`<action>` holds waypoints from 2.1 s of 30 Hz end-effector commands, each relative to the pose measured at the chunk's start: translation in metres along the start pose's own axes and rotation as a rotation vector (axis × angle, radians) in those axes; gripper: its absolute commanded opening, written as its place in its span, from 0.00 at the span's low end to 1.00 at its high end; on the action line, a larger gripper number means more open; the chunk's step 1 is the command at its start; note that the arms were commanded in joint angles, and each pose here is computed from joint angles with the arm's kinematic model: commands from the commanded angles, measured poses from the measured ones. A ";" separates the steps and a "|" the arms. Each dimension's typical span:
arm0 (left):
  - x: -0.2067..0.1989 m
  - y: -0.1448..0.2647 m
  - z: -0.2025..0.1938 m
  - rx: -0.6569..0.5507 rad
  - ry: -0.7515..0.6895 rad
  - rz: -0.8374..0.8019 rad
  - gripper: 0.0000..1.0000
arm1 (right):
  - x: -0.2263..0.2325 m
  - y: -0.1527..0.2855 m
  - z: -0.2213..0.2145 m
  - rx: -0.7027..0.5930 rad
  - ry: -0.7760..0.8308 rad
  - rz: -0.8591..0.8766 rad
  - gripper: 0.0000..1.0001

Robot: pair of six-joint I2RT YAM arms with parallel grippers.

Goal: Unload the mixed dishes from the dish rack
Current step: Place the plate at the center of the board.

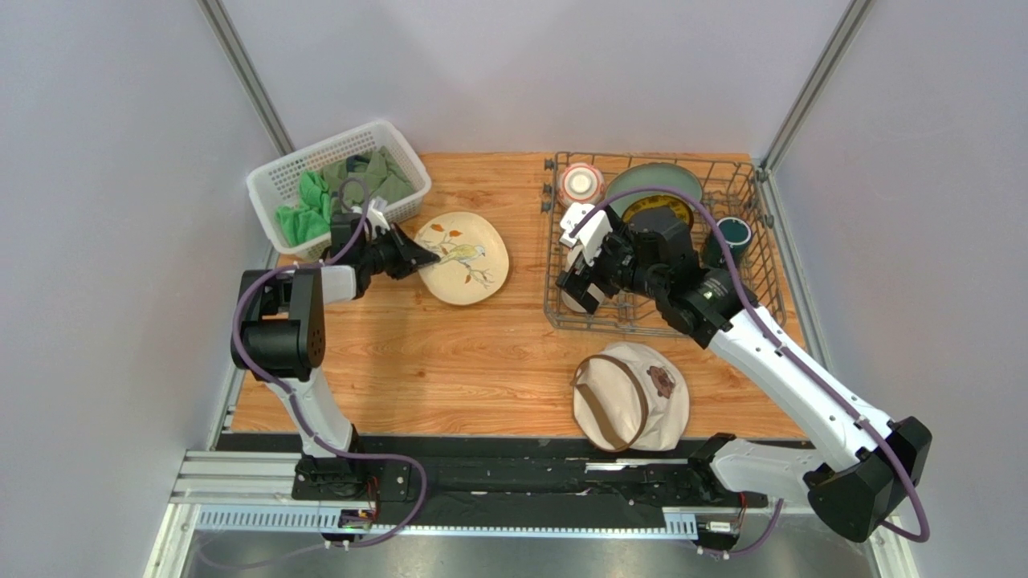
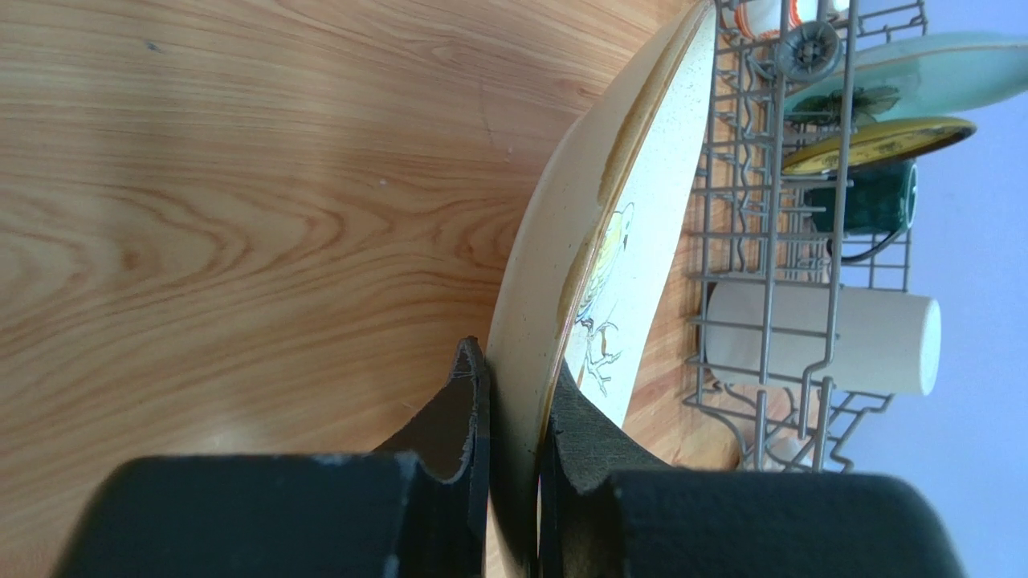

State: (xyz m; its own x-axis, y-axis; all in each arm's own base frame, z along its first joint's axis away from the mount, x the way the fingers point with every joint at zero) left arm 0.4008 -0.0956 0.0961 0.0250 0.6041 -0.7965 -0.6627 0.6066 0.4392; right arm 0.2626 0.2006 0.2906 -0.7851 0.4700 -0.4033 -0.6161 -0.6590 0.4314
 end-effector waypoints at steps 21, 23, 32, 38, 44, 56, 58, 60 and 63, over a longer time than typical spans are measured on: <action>-0.021 -0.013 0.023 -0.044 -0.022 -0.194 0.00 | 0.003 -0.002 -0.004 -0.014 0.007 0.024 0.92; -0.019 -0.012 0.021 -0.038 -0.023 -0.188 0.00 | 0.004 -0.002 -0.004 -0.015 0.008 0.027 0.92; -0.007 -0.011 0.012 -0.035 -0.002 -0.138 0.00 | 0.005 -0.001 -0.007 -0.009 0.009 0.027 0.92; 0.001 -0.016 0.006 -0.011 0.022 -0.126 0.00 | 0.006 -0.002 -0.008 -0.005 0.009 0.032 0.92; 0.009 -0.020 0.000 0.013 0.047 -0.114 0.08 | 0.008 -0.002 -0.009 -0.004 0.010 0.039 0.92; 0.008 -0.017 0.000 0.012 0.034 -0.105 0.29 | 0.010 -0.001 -0.010 -0.002 0.008 0.053 0.92; 0.008 -0.016 0.000 0.014 0.025 -0.100 0.34 | 0.009 -0.001 -0.009 -0.003 0.008 0.052 0.92; 0.008 -0.015 -0.001 0.018 0.026 -0.093 0.42 | 0.010 0.001 -0.009 -0.003 0.008 0.052 0.92; 0.008 -0.013 0.000 0.015 0.019 -0.075 0.47 | 0.010 0.002 -0.009 -0.003 0.011 0.052 0.92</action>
State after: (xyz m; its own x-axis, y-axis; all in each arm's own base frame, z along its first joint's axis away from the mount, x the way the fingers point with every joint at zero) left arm 0.4044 -0.0998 0.0641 -0.0178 0.5364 -0.8438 -0.6314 0.6483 0.4255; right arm 0.2574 0.2002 0.2657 -0.8250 0.4301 -0.3666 -0.5642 -0.6637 0.4911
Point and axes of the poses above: each gripper's point midway between its finger pads, its own y axis back along the fingers, its own x axis along the line the jaws close on, z = x × y, the point moved 4 cm from there along y, back along the fingers, and after that the axes turned 5 degrees about y, right-handed, at the moved point
